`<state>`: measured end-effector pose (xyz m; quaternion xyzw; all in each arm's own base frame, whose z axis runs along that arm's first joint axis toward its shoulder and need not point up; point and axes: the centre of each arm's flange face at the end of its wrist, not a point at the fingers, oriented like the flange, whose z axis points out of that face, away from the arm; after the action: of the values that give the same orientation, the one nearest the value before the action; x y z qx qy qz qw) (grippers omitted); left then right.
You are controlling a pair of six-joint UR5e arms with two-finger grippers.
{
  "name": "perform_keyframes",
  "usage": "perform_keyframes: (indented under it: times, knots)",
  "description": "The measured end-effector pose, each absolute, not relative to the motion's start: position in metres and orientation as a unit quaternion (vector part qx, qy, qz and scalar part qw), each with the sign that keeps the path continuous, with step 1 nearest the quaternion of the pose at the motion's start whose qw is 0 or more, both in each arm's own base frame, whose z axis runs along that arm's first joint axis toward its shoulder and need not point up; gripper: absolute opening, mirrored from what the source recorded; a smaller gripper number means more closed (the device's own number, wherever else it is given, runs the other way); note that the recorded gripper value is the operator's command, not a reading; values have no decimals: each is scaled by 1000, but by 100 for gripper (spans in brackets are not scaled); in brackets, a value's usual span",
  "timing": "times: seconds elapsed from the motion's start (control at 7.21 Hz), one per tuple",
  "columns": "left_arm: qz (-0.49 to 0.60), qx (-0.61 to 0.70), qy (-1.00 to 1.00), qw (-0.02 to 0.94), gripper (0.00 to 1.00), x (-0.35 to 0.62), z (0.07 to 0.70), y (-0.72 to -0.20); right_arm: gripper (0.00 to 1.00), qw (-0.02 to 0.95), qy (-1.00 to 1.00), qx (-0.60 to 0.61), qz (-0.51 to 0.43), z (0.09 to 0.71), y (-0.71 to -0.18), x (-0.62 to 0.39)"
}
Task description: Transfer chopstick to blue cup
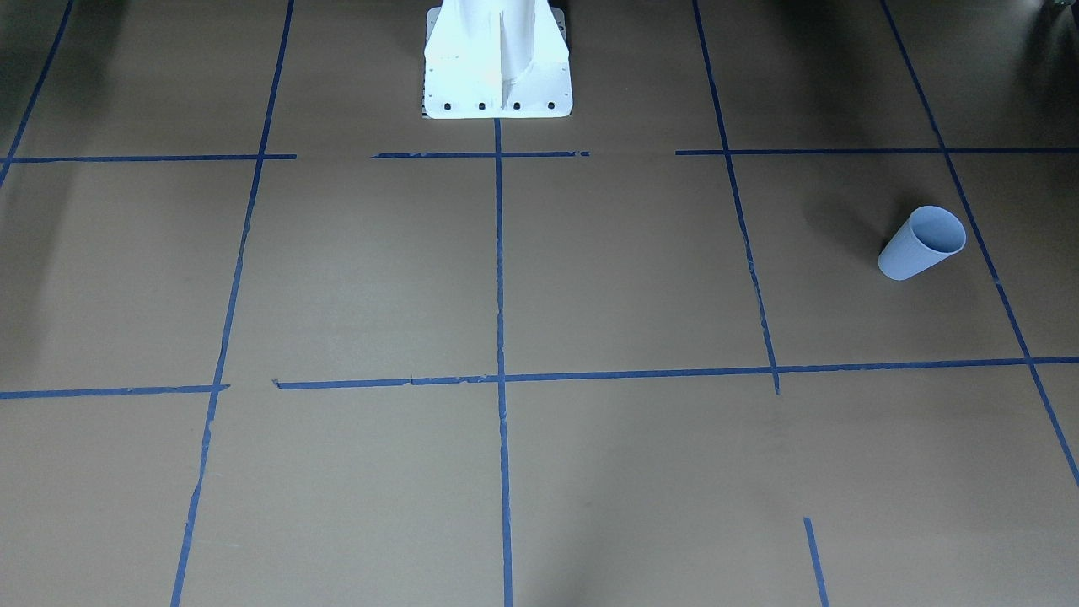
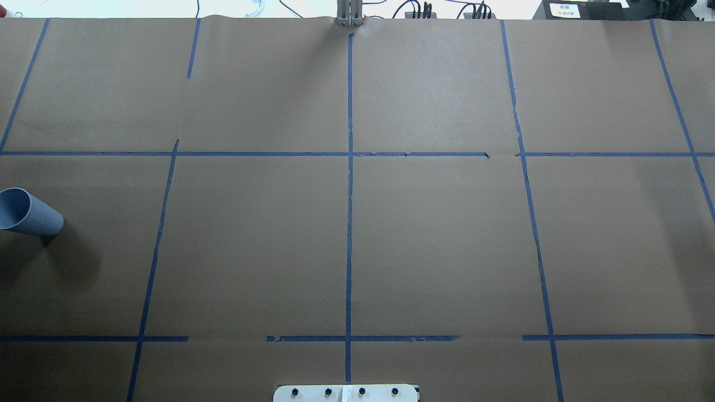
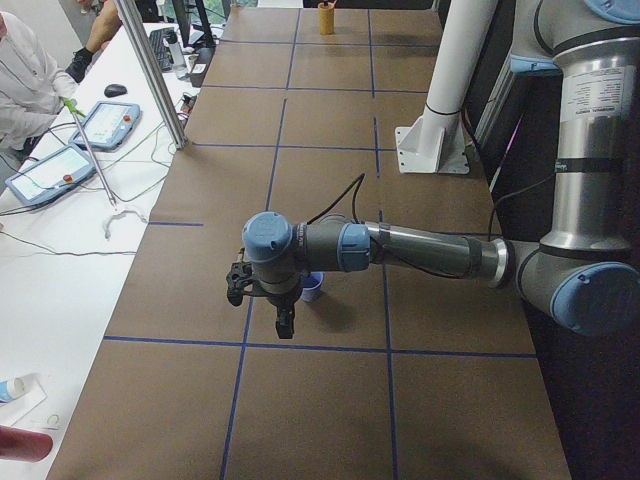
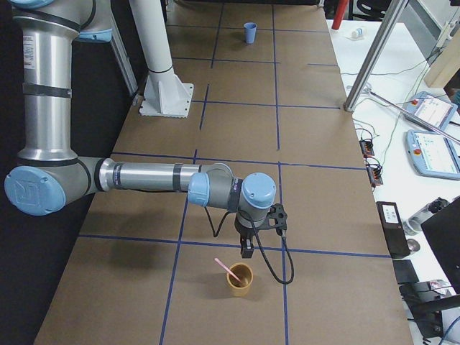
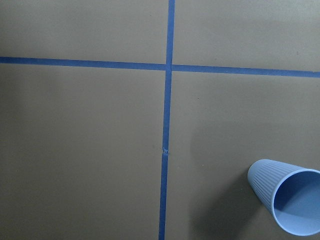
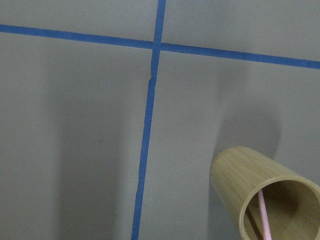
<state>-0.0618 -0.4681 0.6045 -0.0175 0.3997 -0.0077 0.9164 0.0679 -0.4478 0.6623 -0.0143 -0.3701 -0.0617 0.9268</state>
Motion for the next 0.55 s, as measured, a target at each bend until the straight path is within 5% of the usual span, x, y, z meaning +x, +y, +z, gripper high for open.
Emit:
perform_keyframes:
  times: [0.55]
  knots:
    - [-7,-15,396,918,100,-62,603,-468,100,926,-373,-11,-63,659,-448,67]
